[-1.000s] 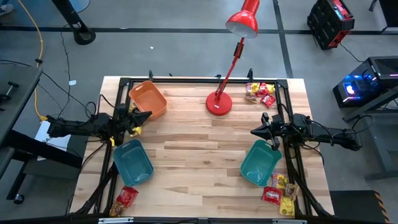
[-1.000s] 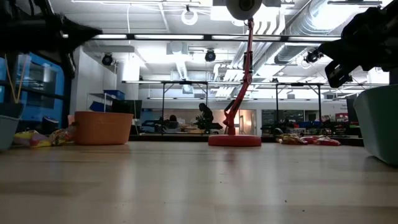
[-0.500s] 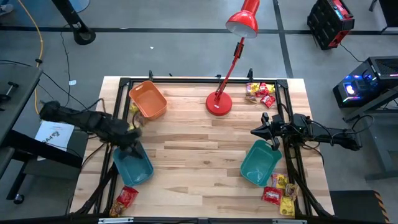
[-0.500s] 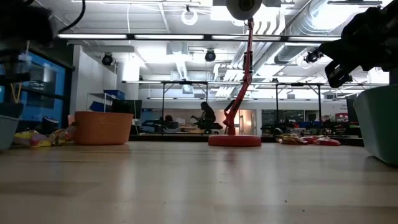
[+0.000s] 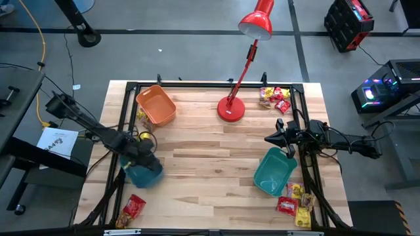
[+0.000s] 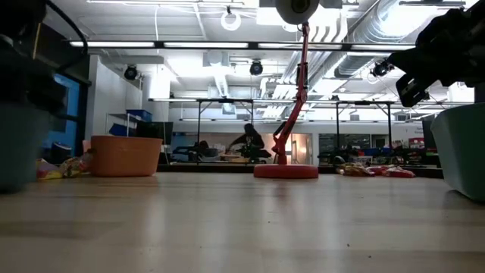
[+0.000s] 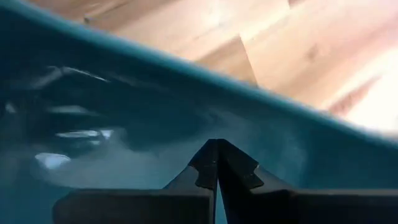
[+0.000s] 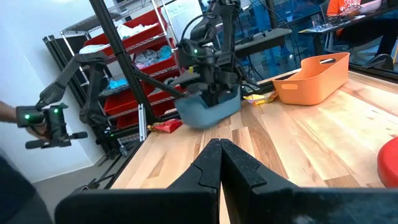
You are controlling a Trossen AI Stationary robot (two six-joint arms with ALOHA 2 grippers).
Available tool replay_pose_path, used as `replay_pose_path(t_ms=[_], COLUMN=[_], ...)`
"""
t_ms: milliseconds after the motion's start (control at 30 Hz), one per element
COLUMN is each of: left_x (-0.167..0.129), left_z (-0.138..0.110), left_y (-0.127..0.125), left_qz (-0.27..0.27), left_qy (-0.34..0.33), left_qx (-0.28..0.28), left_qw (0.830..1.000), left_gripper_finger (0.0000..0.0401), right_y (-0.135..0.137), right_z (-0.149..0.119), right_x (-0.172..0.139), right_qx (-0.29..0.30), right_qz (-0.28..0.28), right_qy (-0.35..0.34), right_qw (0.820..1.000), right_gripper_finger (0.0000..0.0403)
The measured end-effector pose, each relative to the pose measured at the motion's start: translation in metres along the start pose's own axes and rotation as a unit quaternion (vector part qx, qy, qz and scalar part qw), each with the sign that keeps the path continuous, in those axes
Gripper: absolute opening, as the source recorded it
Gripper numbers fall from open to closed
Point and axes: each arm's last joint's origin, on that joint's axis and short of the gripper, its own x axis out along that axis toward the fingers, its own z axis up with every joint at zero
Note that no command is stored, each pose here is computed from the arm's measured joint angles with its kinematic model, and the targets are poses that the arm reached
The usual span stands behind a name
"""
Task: Sort candy
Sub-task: Move the blue bin to the center of the table, then move the orange bin to the top left of the table
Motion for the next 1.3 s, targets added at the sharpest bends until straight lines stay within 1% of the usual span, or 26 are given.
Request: replay_pose_path(t_ms=[133, 233, 300, 367, 433, 533, 633, 700, 733, 800, 867, 967, 1067, 1133, 1200, 1267, 1300], left_x=[0.017, 0.028, 0.037, 0.045, 0.054, 0.067, 0.082, 0.089, 0.090, 0.083, 0.065, 0.024, -0.020, -0.051, -0.075, -0.085, -0.086], left_z=[0.004, 0.012, 0.021, 0.033, 0.049, 0.081, 0.121, 0.146, 0.158, 0.176, 0.187, 0.192, 0.189, 0.185, 0.179, 0.173, 0.170], left_y=[-0.020, -0.038, -0.052, -0.069, -0.089, -0.121, -0.154, -0.175, -0.183, -0.194, -0.204, -0.204, -0.188, -0.173, -0.156, -0.132, -0.120], left_qz=[-0.045, -0.059, -0.059, -0.060, -0.066, -0.071, -0.091, -0.110, -0.115, -0.114, -0.107, -0.077, 0.009, 0.079, 0.145, 0.200, 0.215], left_qy=[-0.039, -0.072, -0.087, -0.101, -0.116, -0.134, -0.134, -0.111, -0.093, -0.071, -0.078, -0.110, -0.162, -0.206, -0.249, -0.262, -0.255], left_qx=[-0.050, -0.078, -0.084, -0.076, -0.054, -0.004, 0.069, 0.136, 0.163, 0.190, 0.227, 0.275, 0.285, 0.274, 0.252, 0.220, 0.202], left_qw=[0.997, 0.993, 0.991, 0.990, 0.990, 0.988, 0.984, 0.978, 0.975, 0.972, 0.965, 0.952, 0.945, 0.936, 0.924, 0.918, 0.921], left_gripper_finger=[0.0000, 0.0000, 0.0000, 0.0000, 0.0000, 0.0000, 0.0000, 0.0000, 0.0000, 0.0000, 0.0000, 0.0000, 0.0000, 0.0000, 0.0000, 0.0000, 0.0000], right_y=[0.000, 0.000, 0.000, 0.000, 0.000, 0.000, 0.000, 0.000, 0.000, 0.000, 0.000, 0.000, 0.000, 0.000, 0.000, 0.000, 0.000], right_z=[0.000, 0.000, 0.000, 0.000, 0.000, 0.000, 0.000, 0.000, 0.000, 0.000, 0.000, 0.000, 0.000, 0.000, 0.000, 0.000, 0.000], right_x=[0.000, 0.000, 0.000, 0.000, 0.000, 0.000, 0.000, 0.000, 0.000, 0.000, 0.000, 0.000, 0.000, 0.000, 0.000, 0.000, 0.000], right_qx=[0.000, 0.000, 0.000, 0.000, 0.000, 0.000, 0.000, 0.000, 0.000, 0.000, 0.000, 0.000, 0.000, 0.000, 0.000, 0.000, 0.000], right_qz=[0.000, 0.000, 0.000, 0.000, 0.000, 0.000, 0.000, 0.000, 0.000, 0.000, 0.000, 0.000, -0.004, -0.004, -0.004, -0.005, -0.004], right_qy=[0.000, 0.000, 0.000, 0.000, 0.000, 0.000, 0.000, 0.000, 0.000, 0.000, 0.000, 0.001, 0.000, 0.000, 0.000, 0.000, 0.000], right_qw=[1.000, 1.000, 1.000, 1.000, 1.000, 1.000, 1.000, 1.000, 1.000, 1.000, 1.000, 1.000, 1.000, 1.000, 1.000, 1.000, 1.000], right_gripper_finger=[0.0000, 0.0000, 0.0000, 0.0000, 0.0000, 0.0000, 0.0000, 0.0000, 0.0000, 0.0000, 0.0000, 0.0000, 0.0000, 0.0000, 0.0000, 0.0000, 0.0000])
